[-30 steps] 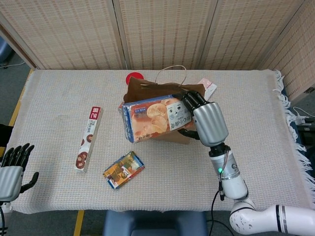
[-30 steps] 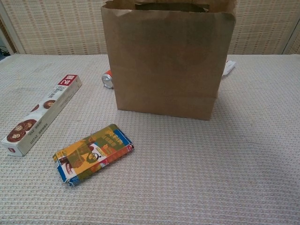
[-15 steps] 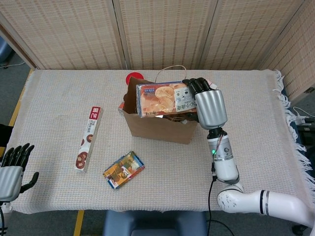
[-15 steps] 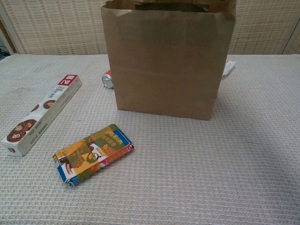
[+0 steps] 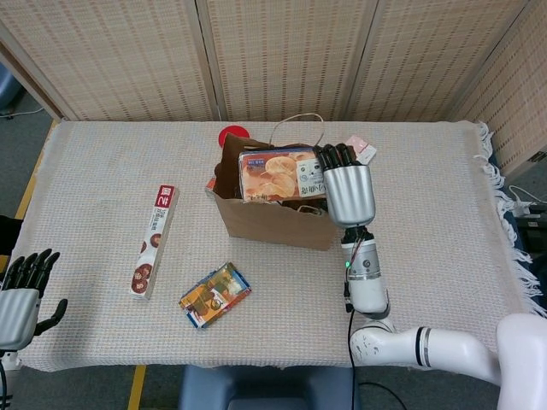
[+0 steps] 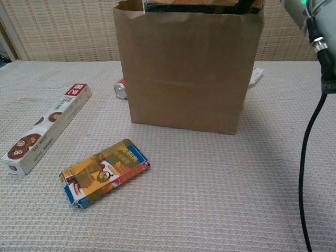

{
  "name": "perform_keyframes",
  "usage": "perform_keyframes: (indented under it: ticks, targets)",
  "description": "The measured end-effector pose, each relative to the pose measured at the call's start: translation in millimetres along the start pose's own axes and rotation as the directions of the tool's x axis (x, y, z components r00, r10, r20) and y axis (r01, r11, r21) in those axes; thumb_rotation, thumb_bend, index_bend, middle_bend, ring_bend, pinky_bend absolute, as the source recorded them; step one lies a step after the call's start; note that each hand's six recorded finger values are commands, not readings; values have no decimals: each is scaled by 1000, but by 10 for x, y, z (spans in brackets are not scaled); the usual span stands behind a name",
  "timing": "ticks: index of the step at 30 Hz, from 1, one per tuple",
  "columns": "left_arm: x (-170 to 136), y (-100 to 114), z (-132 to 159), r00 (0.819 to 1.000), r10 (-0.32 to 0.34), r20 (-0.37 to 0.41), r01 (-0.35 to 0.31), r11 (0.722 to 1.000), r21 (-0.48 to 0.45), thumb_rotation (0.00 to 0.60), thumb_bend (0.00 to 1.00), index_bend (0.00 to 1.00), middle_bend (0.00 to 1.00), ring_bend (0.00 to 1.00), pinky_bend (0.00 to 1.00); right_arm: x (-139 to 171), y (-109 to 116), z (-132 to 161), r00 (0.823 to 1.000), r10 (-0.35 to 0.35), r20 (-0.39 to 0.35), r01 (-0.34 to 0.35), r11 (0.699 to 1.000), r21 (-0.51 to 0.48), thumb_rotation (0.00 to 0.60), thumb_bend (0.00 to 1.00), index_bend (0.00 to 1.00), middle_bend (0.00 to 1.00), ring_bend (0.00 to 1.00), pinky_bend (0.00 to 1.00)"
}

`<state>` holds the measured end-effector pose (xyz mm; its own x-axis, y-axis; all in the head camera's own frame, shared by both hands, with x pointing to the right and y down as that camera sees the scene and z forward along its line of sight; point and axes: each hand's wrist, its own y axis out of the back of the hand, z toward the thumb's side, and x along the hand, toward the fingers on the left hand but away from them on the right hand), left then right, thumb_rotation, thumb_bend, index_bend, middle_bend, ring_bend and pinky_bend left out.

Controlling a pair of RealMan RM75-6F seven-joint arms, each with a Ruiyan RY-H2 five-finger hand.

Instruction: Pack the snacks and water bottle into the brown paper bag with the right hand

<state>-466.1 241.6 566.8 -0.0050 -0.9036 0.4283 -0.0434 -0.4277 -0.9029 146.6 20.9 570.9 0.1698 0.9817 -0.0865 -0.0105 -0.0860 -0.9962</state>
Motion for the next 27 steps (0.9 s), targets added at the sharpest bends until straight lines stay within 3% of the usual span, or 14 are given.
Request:
perform_keyframes:
  ticks: [2, 6, 7, 10, 20, 27]
  targets:
    - [0, 0, 0, 1000, 0, 1, 0, 1000, 0, 600, 372, 0, 0, 0, 0, 12, -36, -10, 1000, 18, 11, -18, 1000, 12, 600, 321, 458, 531, 489, 630]
    - [0, 0, 1, 1000, 0, 1, 0, 1000, 0, 600, 372, 0, 0, 0, 0, 52, -121, -38, 996, 86, 32, -86, 996, 18, 600, 264, 55, 258, 187, 413]
    - [-1, 0, 1, 1000, 0, 1, 0, 1000, 1, 600, 372, 0, 0, 0, 0, 59, -135, -46, 994, 101, 38, -102, 995, 19, 600, 228, 9, 207, 142, 368]
    - [-1, 0, 1, 1000, 0, 1, 0, 1000, 1, 600, 371, 0, 0, 0, 0, 70, -132, -63, 990, 135, 48, -135, 991, 8, 600, 186, 0, 151, 99, 312]
    - [1, -1, 2, 1000, 0, -3, 0, 1000, 4, 600, 372, 0, 0, 0, 0, 78, 97, -137, 994, 102, 33, -100, 993, -62, 600, 168, 0, 145, 94, 274]
    - [0, 0, 2, 1000, 0, -4, 0, 1000, 4, 600, 371, 0, 0, 0, 0, 287, 300, -276, 995, 99, -6, -99, 986, -136, 600, 168, 0, 145, 93, 239]
